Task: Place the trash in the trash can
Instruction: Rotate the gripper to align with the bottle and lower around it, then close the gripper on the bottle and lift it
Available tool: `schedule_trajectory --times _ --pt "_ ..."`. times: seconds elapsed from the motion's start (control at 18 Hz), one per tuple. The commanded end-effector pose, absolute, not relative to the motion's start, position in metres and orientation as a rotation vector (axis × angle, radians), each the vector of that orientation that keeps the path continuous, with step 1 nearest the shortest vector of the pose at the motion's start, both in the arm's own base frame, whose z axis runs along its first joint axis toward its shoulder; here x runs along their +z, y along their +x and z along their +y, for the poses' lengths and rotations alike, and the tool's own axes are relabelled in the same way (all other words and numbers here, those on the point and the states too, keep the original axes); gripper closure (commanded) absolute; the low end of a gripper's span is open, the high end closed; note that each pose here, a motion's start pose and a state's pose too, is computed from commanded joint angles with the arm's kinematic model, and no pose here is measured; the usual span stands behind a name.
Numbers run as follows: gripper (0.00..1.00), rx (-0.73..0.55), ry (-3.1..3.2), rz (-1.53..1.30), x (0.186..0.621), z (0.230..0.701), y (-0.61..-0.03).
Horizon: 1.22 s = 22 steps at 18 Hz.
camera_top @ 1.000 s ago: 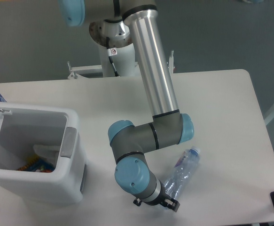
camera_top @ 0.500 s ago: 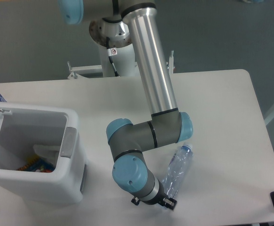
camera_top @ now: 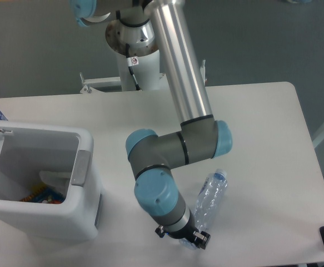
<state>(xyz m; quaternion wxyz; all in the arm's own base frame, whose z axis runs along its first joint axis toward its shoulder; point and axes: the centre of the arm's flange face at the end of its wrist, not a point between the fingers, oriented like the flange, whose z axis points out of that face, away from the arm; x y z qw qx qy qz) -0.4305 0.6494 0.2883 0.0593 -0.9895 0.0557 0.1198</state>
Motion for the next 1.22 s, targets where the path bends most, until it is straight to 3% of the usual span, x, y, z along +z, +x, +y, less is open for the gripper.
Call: schedule_trajectory --times 0.61,1.22 --pt "0.59 -0.031 -2.551 0.031 0.392 0.602 -0.466" --pt "0.55 -0.114 -2.339 0.021 0.456 0.568 -0.479"
